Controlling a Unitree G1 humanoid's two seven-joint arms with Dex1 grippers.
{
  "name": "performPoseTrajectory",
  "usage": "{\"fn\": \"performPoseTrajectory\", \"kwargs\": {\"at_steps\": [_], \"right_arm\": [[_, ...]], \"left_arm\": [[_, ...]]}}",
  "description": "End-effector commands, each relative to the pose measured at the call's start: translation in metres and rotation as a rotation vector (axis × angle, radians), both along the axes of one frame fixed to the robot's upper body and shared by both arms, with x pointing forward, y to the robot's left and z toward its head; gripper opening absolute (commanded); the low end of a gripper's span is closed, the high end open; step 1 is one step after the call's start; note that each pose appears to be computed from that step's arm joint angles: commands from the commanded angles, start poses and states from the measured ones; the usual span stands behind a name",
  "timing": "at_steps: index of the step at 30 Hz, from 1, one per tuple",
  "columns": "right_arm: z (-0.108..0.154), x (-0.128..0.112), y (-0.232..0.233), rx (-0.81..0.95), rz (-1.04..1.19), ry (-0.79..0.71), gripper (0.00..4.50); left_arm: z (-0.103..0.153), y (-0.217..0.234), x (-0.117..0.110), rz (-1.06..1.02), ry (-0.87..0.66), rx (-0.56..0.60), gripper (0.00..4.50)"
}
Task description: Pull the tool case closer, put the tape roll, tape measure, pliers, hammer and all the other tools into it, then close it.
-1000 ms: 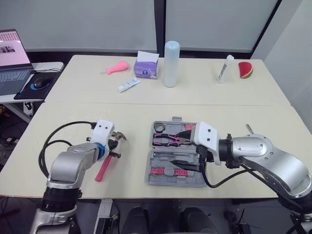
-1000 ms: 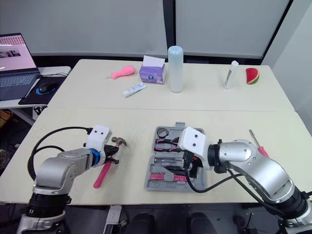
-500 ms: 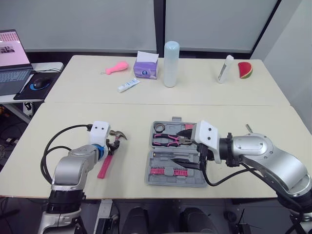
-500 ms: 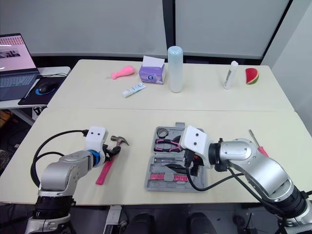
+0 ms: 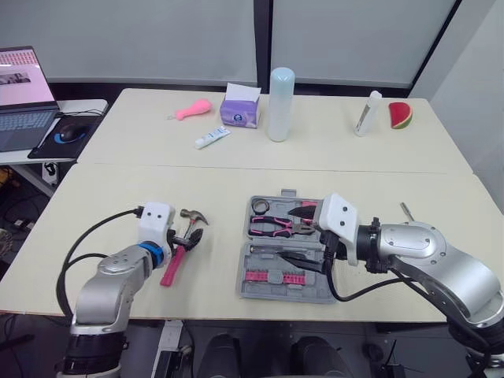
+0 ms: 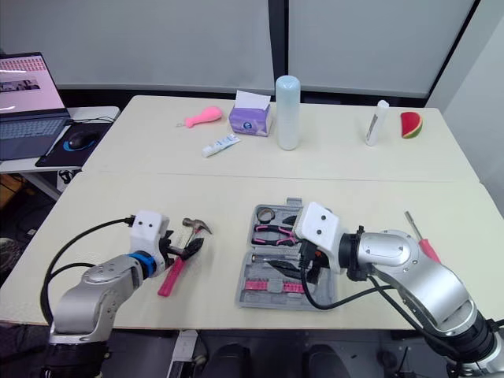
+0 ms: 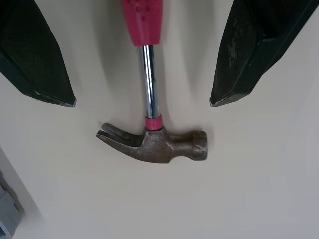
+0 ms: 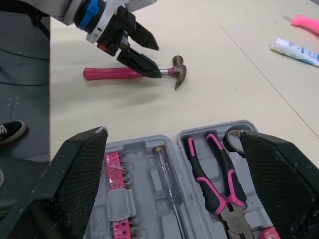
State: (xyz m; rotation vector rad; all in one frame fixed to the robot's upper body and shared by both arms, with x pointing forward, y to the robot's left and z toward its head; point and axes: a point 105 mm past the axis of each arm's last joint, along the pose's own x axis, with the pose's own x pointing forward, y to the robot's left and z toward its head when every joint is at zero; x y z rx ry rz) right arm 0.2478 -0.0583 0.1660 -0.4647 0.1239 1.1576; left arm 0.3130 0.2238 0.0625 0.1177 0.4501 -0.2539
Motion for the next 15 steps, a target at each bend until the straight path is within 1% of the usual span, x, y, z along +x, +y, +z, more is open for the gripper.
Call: {"fn": "performPoseTrajectory", "kwargs": {"at_steps": [1, 8, 11, 15], "right_arm": [[0.009, -0.003, 0.001, 0.009, 0.004, -0.043, 4.50], [0.009, -0.004, 0.000, -0.001, 0.006, -0.043, 4.50], [0.010, -0.004, -0.001, -0.002, 0.005, -0.045, 4.50], [0.011, -0.004, -0.001, -0.005, 0.002, -0.053, 4.50]], "left_arm": [[-0.002, 0.002, 0.006, 0.027, -0.010, 0.021, 4.49], [-0.014, -0.001, 0.011, 0.037, 0.020, 0.006, 4.49], [-0.017, 0.002, 0.012, 0.055, 0.029, -0.001, 3.89], [-0.023, 0.003, 0.011, 0.053, 0.049, 0.001, 2.67]]}}
